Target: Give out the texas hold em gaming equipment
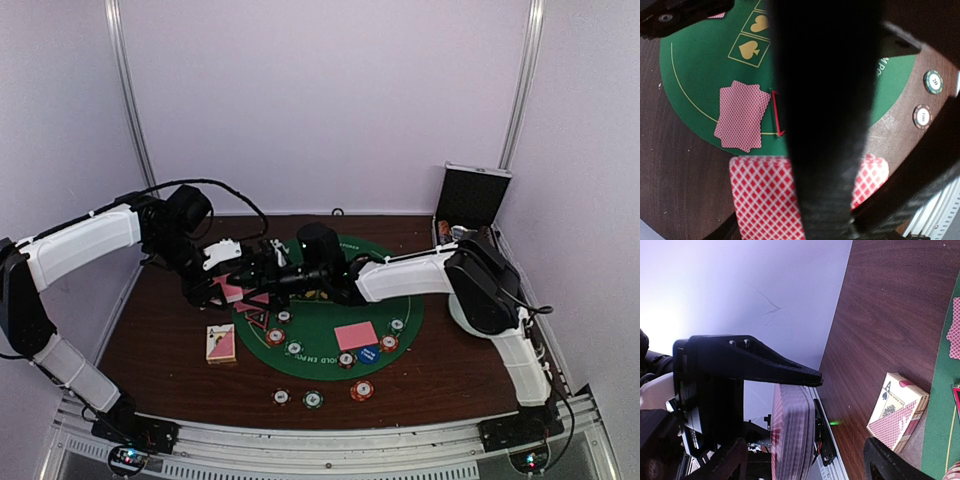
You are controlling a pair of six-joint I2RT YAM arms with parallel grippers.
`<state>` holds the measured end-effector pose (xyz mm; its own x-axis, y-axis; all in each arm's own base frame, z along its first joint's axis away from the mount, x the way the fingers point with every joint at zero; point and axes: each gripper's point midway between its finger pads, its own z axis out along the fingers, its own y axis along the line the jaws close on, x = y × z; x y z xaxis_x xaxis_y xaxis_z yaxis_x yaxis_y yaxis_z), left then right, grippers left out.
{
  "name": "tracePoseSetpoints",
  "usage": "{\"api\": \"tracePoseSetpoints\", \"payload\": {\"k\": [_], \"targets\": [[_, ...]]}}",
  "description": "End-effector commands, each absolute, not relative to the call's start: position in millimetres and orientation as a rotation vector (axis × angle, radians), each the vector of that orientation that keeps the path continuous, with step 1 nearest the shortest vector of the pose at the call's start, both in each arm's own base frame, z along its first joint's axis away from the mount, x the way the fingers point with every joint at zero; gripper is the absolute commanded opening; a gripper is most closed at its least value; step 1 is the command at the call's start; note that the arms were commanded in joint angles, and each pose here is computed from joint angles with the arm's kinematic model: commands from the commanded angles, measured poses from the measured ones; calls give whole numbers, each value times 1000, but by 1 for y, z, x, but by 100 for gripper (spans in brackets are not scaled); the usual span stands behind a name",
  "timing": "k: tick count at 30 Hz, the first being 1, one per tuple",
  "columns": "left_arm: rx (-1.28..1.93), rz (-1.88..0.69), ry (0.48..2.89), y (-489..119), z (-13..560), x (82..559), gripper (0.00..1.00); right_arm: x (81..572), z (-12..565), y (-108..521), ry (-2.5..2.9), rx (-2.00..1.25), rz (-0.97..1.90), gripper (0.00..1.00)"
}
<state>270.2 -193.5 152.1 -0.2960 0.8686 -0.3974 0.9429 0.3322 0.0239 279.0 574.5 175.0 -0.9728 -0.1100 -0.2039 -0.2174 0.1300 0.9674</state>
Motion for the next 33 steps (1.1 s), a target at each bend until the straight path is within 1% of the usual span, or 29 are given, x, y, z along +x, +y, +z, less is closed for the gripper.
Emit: {"api": "tracePoseSetpoints", "payload": {"k": [1,3,16,24,29,33], "targets": [[1585,-337,2229,-200,165,274,4,278,185,588,2258,-354,2038,83],[1584,-339,2228,-201,165,273,4,279,187,594,2247,-354,2051,83],[1587,-330,2226,-200,165,273,4,286,152,610,2362,-293,2031,80],[1590,-319,2228,-198,164,274,4,299,135,584,2410,-221,1981,75],[1594,-306,2230,-197,163,274,4,307,139,566,2401,-199,1960,72],[1594,-308,2233,-197,162,274,4,308,152,561,2372,-213,1977,67]]}}
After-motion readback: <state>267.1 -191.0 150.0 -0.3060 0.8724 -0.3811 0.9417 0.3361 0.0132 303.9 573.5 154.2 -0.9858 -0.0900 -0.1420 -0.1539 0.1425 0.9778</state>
